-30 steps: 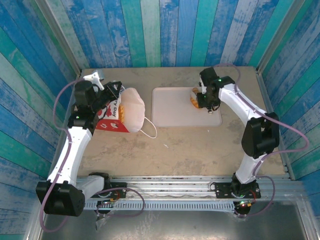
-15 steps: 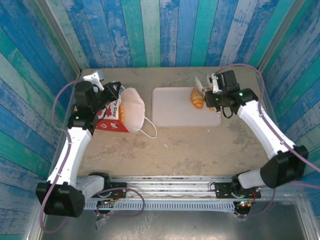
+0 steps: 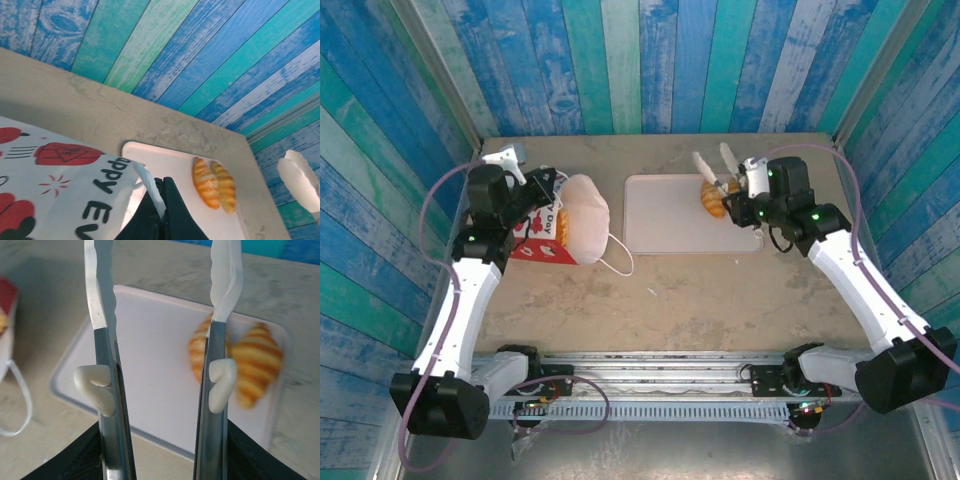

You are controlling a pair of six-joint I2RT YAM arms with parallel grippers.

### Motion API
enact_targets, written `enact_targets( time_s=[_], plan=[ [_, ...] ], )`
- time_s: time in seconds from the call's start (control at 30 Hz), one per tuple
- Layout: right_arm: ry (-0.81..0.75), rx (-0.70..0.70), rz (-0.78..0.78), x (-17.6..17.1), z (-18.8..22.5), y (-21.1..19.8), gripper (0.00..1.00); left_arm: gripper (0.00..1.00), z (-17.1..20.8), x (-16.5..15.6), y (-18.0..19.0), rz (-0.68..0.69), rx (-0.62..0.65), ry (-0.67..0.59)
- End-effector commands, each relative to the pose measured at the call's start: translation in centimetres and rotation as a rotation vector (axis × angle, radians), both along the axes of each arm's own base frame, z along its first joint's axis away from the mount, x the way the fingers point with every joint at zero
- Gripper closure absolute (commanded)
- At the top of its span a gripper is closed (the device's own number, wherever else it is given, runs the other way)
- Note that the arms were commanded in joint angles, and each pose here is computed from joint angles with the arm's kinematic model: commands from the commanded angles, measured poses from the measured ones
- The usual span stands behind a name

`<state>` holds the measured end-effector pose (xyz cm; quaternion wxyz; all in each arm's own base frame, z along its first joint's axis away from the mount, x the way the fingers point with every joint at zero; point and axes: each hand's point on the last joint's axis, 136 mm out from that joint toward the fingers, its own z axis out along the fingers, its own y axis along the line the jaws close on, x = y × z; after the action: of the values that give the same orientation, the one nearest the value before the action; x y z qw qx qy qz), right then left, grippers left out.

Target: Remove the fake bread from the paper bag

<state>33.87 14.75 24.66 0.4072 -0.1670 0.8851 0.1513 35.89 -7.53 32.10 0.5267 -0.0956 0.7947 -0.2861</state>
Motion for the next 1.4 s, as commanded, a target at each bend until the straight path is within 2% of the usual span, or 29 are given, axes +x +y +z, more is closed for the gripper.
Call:
enact_targets(
  time_s=[0.0, 0.13, 0.3, 0.57, 0.77, 0.87, 1.03, 1.23, 1.37],
  plan=[
    [-0.006, 0.132, 0.256, -1.6, 1.6, 4.2, 0.47, 1.0, 1.7, -0.9, 1.5, 0.066, 0.084, -0.024],
    [0.023, 0.177, 0.376, -3.0, 1.1, 6.4, 0.47, 1.0, 1.6, -1.6, 3.0, 0.139, 0.137, -0.005],
    [0.03, 0.184, 0.534, -5.2, 1.1, 9.7, 0.48, 1.0, 2.4, -2.8, 4.4, 0.203, 0.183, -0.045],
    [0.043, 0.171, 0.828, -11.1, 1.9, 16.1, 0.48, 1.0, 2.4, -3.0, 4.3, 0.2, 0.173, -0.058],
    [0.077, 0.114, 0.94, -14.1, 0.7, 19.7, 0.49, 1.0, 1.8, -2.5, 3.5, 0.16, 0.154, -0.044],
    [0.121, 0.066, 0.922, -13.9, -1.1, 21.2, 0.49, 1.0, 1.7, -2.2, 3.0, 0.133, 0.139, -0.047],
    [0.257, 0.031, 0.77, -11.9, -4.2, 23.6, 0.51, 1.0, 1.6, -1.8, 1.1, 0.035, 0.093, -0.047],
    [0.424, 0.073, 0.648, -10.4, -7.5, 25.7, 0.5, 1.0, 1.8, -1.0, -1.3, -0.084, -0.012, -0.044],
    [0.497, 0.095, 0.627, -10.1, -9.0, 26.9, 0.49, 1.0, 1.6, -0.8, -2.2, -0.136, -0.019, -0.035]
  ],
)
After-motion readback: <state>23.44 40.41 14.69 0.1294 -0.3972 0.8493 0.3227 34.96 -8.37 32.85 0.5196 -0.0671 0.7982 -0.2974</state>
